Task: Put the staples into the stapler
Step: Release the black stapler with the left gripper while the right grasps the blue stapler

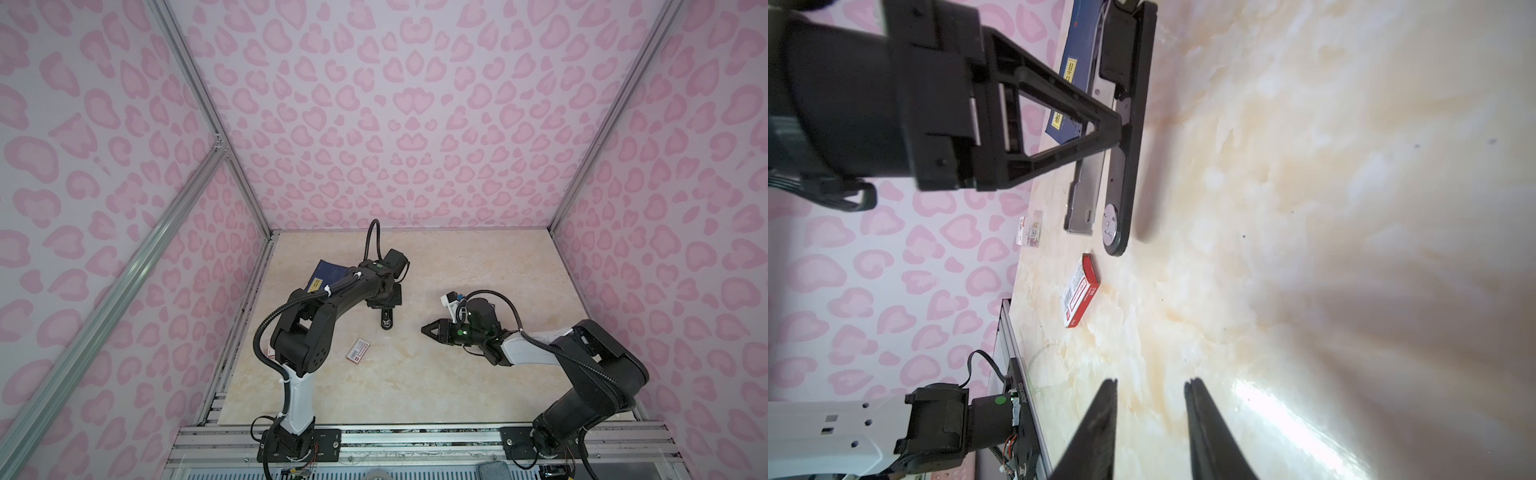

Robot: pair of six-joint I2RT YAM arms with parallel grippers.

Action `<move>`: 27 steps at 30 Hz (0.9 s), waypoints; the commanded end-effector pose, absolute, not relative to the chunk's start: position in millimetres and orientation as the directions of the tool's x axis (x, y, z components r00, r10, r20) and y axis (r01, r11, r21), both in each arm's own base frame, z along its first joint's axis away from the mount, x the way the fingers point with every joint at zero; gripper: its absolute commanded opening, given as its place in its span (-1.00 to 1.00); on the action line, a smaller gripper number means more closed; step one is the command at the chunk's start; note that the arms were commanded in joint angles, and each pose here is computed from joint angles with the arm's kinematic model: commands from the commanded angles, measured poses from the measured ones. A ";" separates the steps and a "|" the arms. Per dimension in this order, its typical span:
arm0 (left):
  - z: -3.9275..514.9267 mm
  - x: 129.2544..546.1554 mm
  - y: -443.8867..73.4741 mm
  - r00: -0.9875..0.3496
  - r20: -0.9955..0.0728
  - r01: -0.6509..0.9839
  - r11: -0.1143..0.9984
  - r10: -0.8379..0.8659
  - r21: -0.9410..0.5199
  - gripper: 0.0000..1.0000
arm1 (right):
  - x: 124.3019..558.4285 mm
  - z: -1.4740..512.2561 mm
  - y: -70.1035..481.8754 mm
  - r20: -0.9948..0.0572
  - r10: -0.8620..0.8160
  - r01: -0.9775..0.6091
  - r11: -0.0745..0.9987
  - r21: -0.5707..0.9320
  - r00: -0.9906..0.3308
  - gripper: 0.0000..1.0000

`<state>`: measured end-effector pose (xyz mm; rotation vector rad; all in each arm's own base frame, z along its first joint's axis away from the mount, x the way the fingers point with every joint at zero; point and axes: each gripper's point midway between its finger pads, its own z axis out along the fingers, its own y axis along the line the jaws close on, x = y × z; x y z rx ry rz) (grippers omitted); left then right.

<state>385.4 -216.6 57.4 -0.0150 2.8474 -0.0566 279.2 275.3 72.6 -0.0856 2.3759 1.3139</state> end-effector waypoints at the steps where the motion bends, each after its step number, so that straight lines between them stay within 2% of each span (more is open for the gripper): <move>1: 58.6 393.5 -200.7 -0.955 -0.292 0.031 0.998 0.046 0.055 -0.93 | 274.7 64.2 263.8 -0.401 0.112 -0.249 0.625 0.740 -0.909 -0.38; 13: 47.7 411.4 -183.0 -0.960 -0.266 0.057 0.990 0.090 0.132 -0.90 | 274.5 80.0 230.1 -0.476 0.090 -0.255 0.750 0.611 -0.875 -0.28; 15: 46.3 412.8 -182.0 -0.960 -0.264 0.060 0.989 0.094 0.136 -0.75 | 275.1 80.8 224.4 -0.483 0.090 -0.248 0.768 0.591 -0.871 -0.27; 19: 47.5 411.3 -180.9 -0.960 -0.264 0.061 0.989 0.095 0.135 -0.22 | 277.9 87.1 211.7 -0.512 0.106 -0.235 0.796 0.557 -0.852 -0.18; 21: 50.4 409.6 -181.7 -0.959 -0.268 0.060 0.991 0.092 0.124 -0.03 | 280.9 91.8 200.8 -0.533 0.117 -0.220 0.821 0.527 -0.838 -0.11; 23: 54.9 407.5 -181.8 -0.958 -0.274 0.057 0.992 0.086 0.112 0.04 | 283.1 96.3 190.0 -0.546 0.125 -0.205 0.840 0.503 -0.828 -0.08; 27: 73.7 401.8 -181.5 -0.950 -0.305 0.044 0.996 0.067 0.082 0.07 | 287.6 109.6 156.9 -0.574 0.161 -0.138 0.887 0.440 -0.803 0.02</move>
